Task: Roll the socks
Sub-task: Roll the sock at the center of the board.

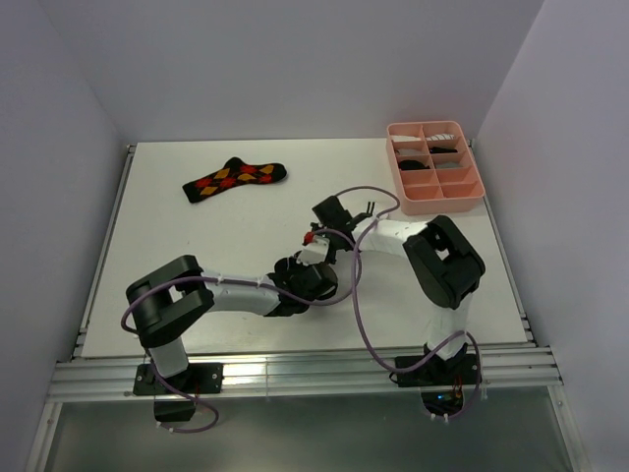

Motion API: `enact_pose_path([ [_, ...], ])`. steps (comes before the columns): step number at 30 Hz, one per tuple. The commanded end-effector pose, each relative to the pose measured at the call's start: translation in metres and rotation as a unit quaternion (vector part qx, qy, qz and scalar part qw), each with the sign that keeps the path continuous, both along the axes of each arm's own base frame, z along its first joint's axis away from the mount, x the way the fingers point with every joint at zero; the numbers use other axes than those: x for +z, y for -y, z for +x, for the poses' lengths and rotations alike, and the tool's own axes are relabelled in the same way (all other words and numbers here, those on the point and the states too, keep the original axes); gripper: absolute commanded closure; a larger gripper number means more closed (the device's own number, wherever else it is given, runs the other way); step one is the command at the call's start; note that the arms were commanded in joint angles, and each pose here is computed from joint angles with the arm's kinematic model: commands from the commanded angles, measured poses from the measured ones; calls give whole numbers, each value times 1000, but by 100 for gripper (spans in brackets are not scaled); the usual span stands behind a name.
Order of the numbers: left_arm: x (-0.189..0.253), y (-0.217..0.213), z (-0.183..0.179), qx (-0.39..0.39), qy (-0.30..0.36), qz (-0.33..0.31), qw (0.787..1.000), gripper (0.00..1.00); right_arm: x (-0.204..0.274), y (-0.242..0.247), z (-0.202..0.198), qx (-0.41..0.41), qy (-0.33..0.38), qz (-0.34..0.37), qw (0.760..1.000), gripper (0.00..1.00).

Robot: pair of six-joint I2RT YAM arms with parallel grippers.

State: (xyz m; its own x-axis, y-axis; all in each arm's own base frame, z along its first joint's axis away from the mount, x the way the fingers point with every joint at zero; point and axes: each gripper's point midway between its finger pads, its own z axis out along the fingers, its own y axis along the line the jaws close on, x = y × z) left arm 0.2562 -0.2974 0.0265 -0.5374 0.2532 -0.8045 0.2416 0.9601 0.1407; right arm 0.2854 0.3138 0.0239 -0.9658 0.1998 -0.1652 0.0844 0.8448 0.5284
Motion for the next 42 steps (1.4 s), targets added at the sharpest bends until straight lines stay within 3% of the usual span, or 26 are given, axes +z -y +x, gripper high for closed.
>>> enact_pose_path([
  [1,-30,-12,-28,-33,-105,-13,994,99,29,-5,6,-7,43,49,998,83],
  [5,-16,-8,-26,-46,-136,-92,985,99,54,-4,20,-25,95,81,992,56],
  [8,-2,-3,-23,-55,-151,-153,975,99,71,0,29,-32,133,89,987,43],
  [12,2,-4,-22,-61,-186,-206,959,99,84,6,34,-53,162,99,980,35],
  [21,15,-13,-13,-52,-264,-369,890,99,62,9,20,-61,147,118,980,34],
  [27,4,-26,-10,-29,-306,-424,852,99,46,2,12,-45,139,118,982,35],
  [42,-17,-38,-6,7,-351,-462,814,99,6,-10,8,-32,110,113,987,43],
])
